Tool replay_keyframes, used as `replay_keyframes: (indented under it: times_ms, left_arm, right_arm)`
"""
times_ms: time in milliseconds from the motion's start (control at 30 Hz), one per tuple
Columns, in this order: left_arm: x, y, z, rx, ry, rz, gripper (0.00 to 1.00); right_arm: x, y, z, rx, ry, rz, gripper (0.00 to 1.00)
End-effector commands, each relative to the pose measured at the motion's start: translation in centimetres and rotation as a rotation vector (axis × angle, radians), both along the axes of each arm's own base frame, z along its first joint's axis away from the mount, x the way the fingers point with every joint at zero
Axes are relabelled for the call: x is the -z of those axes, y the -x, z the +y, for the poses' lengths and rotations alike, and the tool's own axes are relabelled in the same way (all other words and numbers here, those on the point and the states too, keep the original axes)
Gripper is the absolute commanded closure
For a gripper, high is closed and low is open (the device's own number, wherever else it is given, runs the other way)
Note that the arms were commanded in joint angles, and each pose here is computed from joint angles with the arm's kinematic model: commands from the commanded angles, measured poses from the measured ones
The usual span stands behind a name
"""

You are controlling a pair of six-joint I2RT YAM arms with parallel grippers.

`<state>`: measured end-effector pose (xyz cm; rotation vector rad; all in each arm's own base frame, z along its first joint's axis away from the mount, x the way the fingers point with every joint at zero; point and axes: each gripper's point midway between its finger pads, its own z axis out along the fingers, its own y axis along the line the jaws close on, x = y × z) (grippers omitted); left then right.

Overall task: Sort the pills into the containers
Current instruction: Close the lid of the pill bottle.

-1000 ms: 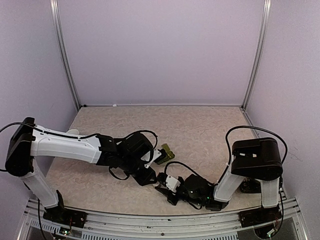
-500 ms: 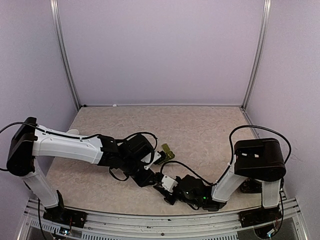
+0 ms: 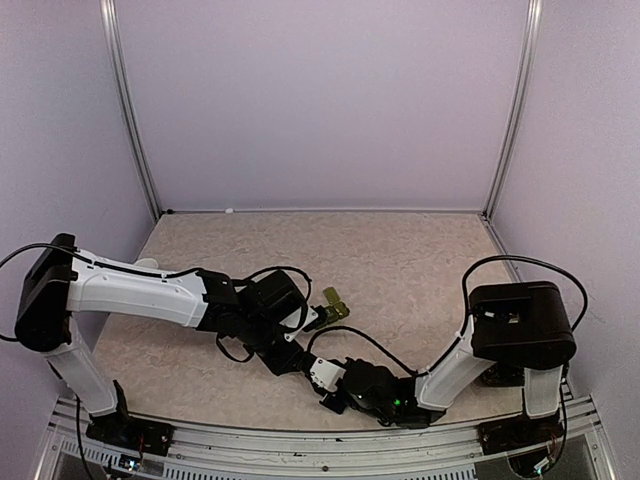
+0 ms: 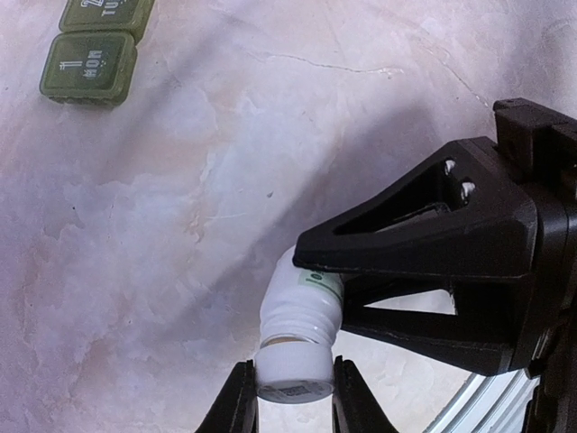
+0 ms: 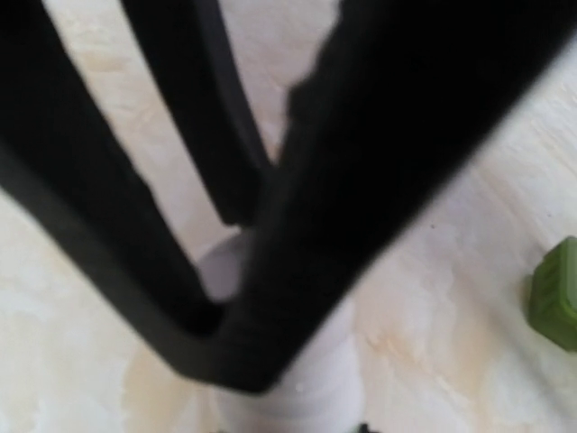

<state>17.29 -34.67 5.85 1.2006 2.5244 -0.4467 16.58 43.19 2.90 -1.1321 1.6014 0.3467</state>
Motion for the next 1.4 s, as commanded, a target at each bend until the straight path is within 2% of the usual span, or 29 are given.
replay_keyframes:
  times_ms: [0,200,600,967,1367]
  left_arm:
    - [-0.5,-0.6,-1.6,0.004,0.035,-0.026,0.88]
    - [-0.2,-0.1,-1.8,0.017,0.050,-0.003,0.89]
    - [-1.3,-0.7,-2.5,-0.011,0.145,-0.004,0.91]
    - [0.9,-0.7,-1.2,-0.029,0.060,-0.016,0.91]
    - [0.6,1.8,-2.5,0.078,0.141,0.092,0.92]
  right_arm:
    - [-3.1,0.8,2.1,-0.011,-0.029,-0.069,0.74]
    - [-3.7,0.7,1.8,0.010,-0.064,-0.078,0.74]
    - [-3.9,2.6,2.2,-0.102,-0.133,-0.023,0.72]
    - [-4.5,2.8,1.4,-0.102,-0.190,-0.007,0.72]
    - [-7.3,3.3,0.0,-0.122,-0.279,-0.029,0.73]
